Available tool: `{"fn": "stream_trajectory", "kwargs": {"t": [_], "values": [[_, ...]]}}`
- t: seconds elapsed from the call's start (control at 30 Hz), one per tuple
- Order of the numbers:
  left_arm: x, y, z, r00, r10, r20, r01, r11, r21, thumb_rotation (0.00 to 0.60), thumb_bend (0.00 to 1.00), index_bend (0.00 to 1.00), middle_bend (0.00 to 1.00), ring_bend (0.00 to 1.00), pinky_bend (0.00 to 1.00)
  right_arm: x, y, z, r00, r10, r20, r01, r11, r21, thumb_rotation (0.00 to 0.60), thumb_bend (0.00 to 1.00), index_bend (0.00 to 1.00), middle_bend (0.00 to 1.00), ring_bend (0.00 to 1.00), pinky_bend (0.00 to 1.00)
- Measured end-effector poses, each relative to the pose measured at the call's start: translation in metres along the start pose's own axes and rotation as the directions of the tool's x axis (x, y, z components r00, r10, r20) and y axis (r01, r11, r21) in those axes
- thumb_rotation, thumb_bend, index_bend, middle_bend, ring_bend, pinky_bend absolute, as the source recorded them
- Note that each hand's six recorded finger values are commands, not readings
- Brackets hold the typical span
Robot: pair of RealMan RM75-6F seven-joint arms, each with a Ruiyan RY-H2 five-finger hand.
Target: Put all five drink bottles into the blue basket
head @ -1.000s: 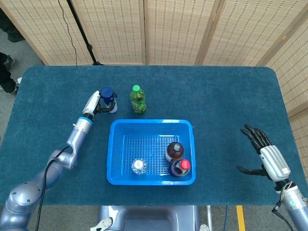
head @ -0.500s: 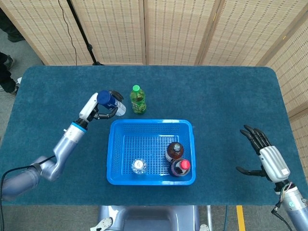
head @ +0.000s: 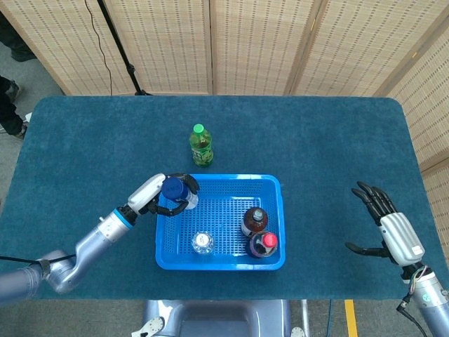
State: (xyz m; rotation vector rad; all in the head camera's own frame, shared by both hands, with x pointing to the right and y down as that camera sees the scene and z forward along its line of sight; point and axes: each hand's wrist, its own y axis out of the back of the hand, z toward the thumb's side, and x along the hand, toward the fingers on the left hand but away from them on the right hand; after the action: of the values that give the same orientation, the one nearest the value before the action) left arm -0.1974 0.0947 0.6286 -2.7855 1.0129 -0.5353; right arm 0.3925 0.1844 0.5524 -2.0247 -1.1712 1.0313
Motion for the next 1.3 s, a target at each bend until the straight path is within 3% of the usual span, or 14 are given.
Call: {"fn": "stream_trajectory", "kwargs": {"t": [0.27, 0.5, 0.6, 0.67, 0.77, 0.87, 1.03, 1.2, 1.3], "values": [[0.021, -0.052, -0.023, 0.996, -0.069, -0.049, 0.068, 0.997, -0.029, 0.600, 0.53, 0.48, 0.39, 0.34, 0.40, -0.001, -0.003, 0.000, 1.000, 0.012, 0.001, -0.012, 1.000, -0.001, 0.600, 0.00, 0.00, 0.00, 0.00, 0.00], [0.036, -0.071, -0.041, 0.995, -0.067, -0.070, 0.066, 0.998, -0.024, 0.600, 0.51, 0.46, 0.39, 0.32, 0.40, 0.000, -0.001, -0.001, 1.000, 0.008, 0.003, -0.008, 1.000, -0.004, 0.600, 0.00, 0.00, 0.00, 0.00, 0.00], [0.038, -0.077, -0.045, 0.993, -0.088, -0.077, 0.087, 0.996, -0.023, 0.600, 0.45, 0.35, 0.28, 0.22, 0.37, -0.001, -0.001, -0.002, 1.000, 0.008, 0.005, -0.008, 1.000, -0.004, 0.600, 0.00, 0.00, 0.00, 0.00, 0.00], [0.037, -0.081, -0.045, 0.990, -0.113, -0.079, 0.111, 0.993, -0.031, 0.600, 0.38, 0.18, 0.11, 0.08, 0.25, -0.001, -0.001, -0.002, 1.000, 0.010, 0.005, -0.010, 1.000, -0.004, 0.600, 0.00, 0.00, 0.00, 0.00, 0.00], [0.036, -0.085, -0.045, 0.985, -0.152, -0.078, 0.150, 0.988, -0.038, 0.600, 0.29, 0.01, 0.00, 0.00, 0.07, -0.001, 0.000, -0.002, 1.000, 0.007, 0.004, -0.007, 1.000, -0.003, 0.600, 0.00, 0.00, 0.00, 0.00, 0.00], [0.035, -0.083, -0.044, 0.983, -0.169, -0.068, 0.166, 0.985, -0.044, 0.600, 0.24, 0.00, 0.00, 0.00, 0.00, 0.000, 0.001, -0.002, 1.000, 0.005, 0.005, -0.005, 1.000, -0.003, 0.600, 0.00, 0.00, 0.00, 0.00, 0.00], [0.030, -0.067, -0.037, 0.990, -0.136, -0.022, 0.135, 0.990, -0.038, 0.600, 0.23, 0.00, 0.00, 0.00, 0.00, 0.000, 0.001, -0.002, 1.000, 0.004, 0.006, -0.004, 1.000, -0.003, 0.600, 0.00, 0.00, 0.00, 0.00, 0.00], [0.019, -0.044, -0.027, 0.997, -0.078, 0.028, 0.079, 0.996, -0.045, 0.600, 0.23, 0.00, 0.00, 0.00, 0.00, 0.000, 0.001, -0.001, 1.000, 0.005, 0.003, -0.005, 1.000, -0.004, 0.600, 0.00, 0.00, 0.00, 0.00, 0.00], [0.007, -0.022, -0.017, 0.997, -0.010, 0.071, 0.013, 0.999, -0.050, 0.600, 0.23, 0.00, 0.00, 0.00, 0.00, 0.000, 0.000, 0.000, 1.000, 0.006, 0.001, -0.006, 1.000, -0.005, 0.600, 0.00, 0.00, 0.00, 0.00, 0.00]]}}
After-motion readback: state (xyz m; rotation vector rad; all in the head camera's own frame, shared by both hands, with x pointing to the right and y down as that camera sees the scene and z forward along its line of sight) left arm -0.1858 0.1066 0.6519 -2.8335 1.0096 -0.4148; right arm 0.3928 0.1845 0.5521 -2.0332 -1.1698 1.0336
